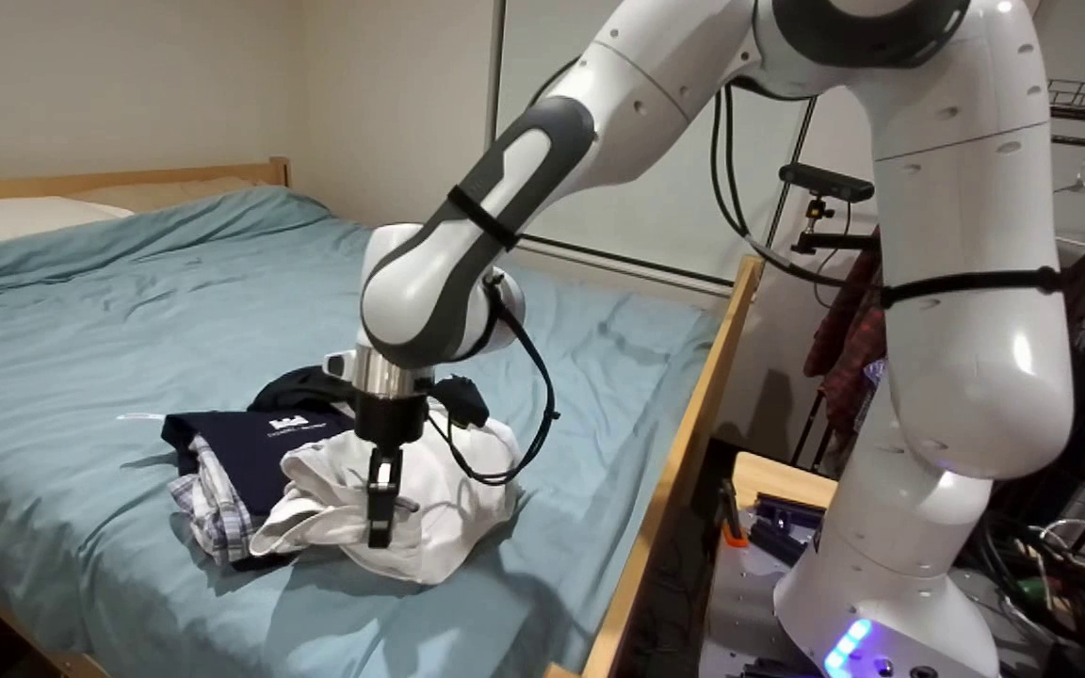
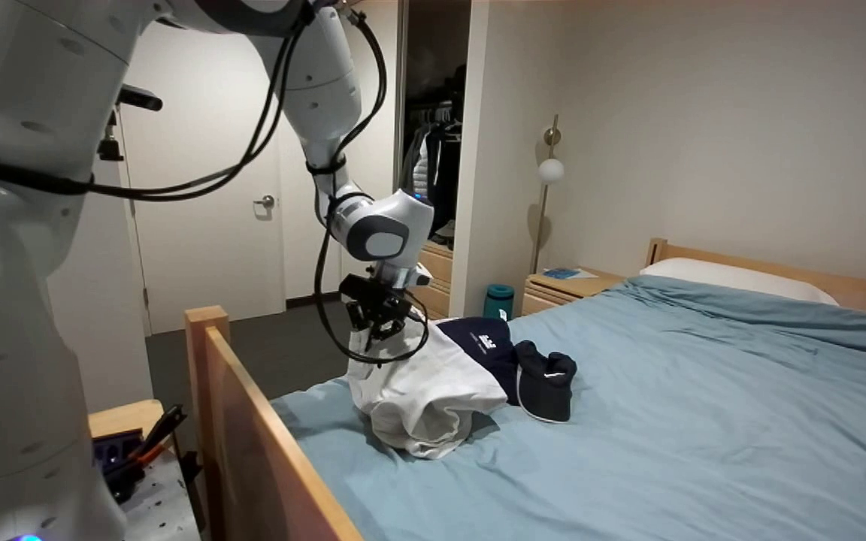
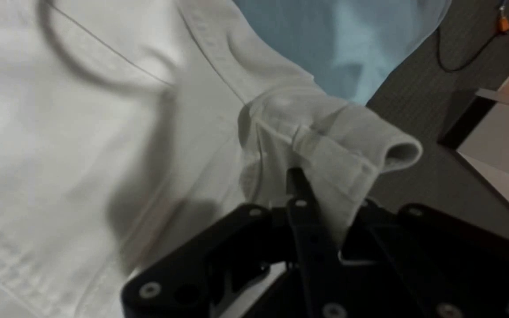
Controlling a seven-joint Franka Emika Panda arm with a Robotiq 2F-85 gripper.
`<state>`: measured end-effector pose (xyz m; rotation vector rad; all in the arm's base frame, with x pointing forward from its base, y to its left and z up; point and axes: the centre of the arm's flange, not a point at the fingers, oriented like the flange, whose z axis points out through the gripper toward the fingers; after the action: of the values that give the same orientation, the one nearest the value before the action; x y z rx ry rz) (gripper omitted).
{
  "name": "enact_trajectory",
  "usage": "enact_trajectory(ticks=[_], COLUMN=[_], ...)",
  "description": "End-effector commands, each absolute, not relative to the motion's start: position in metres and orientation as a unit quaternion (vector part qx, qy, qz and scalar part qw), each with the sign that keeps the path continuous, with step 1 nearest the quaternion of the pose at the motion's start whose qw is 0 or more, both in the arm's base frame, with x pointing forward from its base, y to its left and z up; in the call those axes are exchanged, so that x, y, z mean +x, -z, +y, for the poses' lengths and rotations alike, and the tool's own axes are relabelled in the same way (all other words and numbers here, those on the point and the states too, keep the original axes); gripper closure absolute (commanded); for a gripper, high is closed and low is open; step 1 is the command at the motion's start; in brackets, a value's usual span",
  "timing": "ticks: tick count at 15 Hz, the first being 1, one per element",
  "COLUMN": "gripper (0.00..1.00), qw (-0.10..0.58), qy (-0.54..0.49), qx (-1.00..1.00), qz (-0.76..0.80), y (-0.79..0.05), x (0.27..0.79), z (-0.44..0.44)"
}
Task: Fold the white shorts on the bed
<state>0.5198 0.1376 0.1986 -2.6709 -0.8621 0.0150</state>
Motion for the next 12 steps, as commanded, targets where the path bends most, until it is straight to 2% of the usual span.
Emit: enact_trajectory(ticks=[1, 6, 8, 12], gripper=[0.92, 0.92, 0.92, 0.92], qw=[0.258, 0.354, 0.349, 0.275], qy=[0.022, 0.06, 0.058, 0.046], qx=[-0.917, -0.906, -0.922, -0.957], qz=[-0.303, -0.224, -0.155, -0.078], y=[-0.192, -0.185, -0.185, -0.202], x=[0.51, 0.485, 0.467, 0.446], z=[0.078, 0.014, -0.013, -0.055])
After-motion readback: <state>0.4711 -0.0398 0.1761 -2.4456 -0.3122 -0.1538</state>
